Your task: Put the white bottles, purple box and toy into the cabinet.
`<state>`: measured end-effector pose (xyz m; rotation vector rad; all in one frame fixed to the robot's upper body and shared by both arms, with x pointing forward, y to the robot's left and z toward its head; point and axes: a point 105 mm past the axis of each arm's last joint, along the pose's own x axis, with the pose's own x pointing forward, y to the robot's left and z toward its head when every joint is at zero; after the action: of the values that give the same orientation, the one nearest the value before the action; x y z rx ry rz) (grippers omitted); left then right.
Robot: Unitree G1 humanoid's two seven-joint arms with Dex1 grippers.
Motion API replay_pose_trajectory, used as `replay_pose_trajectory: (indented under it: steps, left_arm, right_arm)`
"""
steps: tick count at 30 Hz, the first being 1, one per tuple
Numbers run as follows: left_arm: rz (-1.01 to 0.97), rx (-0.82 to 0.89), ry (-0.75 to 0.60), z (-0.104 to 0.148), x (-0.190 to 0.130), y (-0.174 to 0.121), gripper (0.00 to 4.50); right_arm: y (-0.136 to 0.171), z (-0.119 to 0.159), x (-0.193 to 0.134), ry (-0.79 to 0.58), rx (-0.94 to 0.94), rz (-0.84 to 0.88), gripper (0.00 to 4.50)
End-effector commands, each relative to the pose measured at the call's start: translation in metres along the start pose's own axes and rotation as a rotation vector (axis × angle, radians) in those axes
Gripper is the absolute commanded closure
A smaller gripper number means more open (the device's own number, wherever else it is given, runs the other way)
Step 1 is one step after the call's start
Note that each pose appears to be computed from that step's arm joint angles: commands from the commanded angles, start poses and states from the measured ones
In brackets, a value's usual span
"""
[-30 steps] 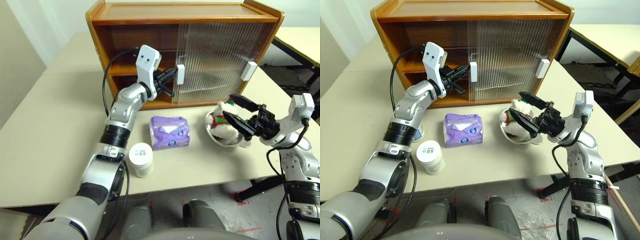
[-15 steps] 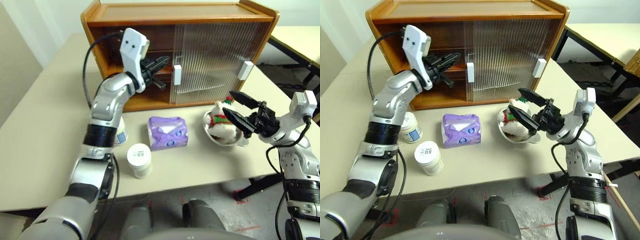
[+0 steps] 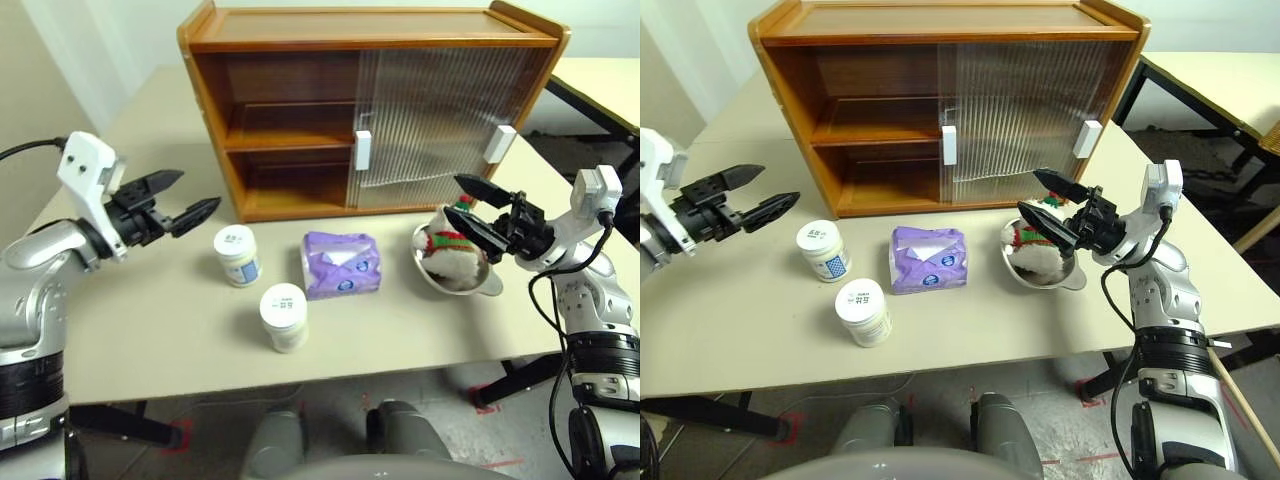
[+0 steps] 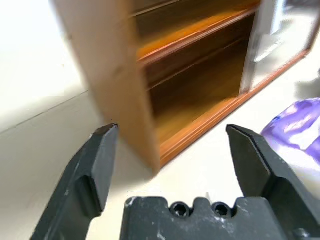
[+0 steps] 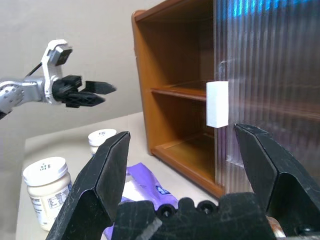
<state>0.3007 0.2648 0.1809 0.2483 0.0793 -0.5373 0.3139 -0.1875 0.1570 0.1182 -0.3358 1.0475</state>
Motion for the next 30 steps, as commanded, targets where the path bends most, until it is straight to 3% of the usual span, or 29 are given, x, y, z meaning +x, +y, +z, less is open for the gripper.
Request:
replay_pose_trajectory:
  steps: [1,6,15,20,30]
  left_arm:
    - [0.004,-0.006,0.054,-0.027,-0.008,-0.004,0.04]
    - [-0.057,-0.091,0.01,-0.035,-0.005,-0.028,0.04]
    - [-0.169,-0.135,0.118,-0.067,-0.014,-0.053,0.04]
    - [-0.204,-0.1,0.214,-0.092,-0.013,-0.062,0.04]
    - [-0.149,-0.063,0.228,-0.107,0.008,-0.064,0.04]
  right_arm:
    - [-0.005,0.001,-0.004,0.01,-0.013,-0.01,0.0]
    - [-0.006,0.002,-0.001,0.002,-0.012,-0.009,0.0]
    - [-0.005,-0.001,-0.005,0.014,-0.007,-0.021,0.0]
    - [-0.004,-0.001,-0.006,0.017,-0.008,-0.025,0.0]
    - [-0.004,0.0,-0.004,0.022,-0.015,-0.023,0.0]
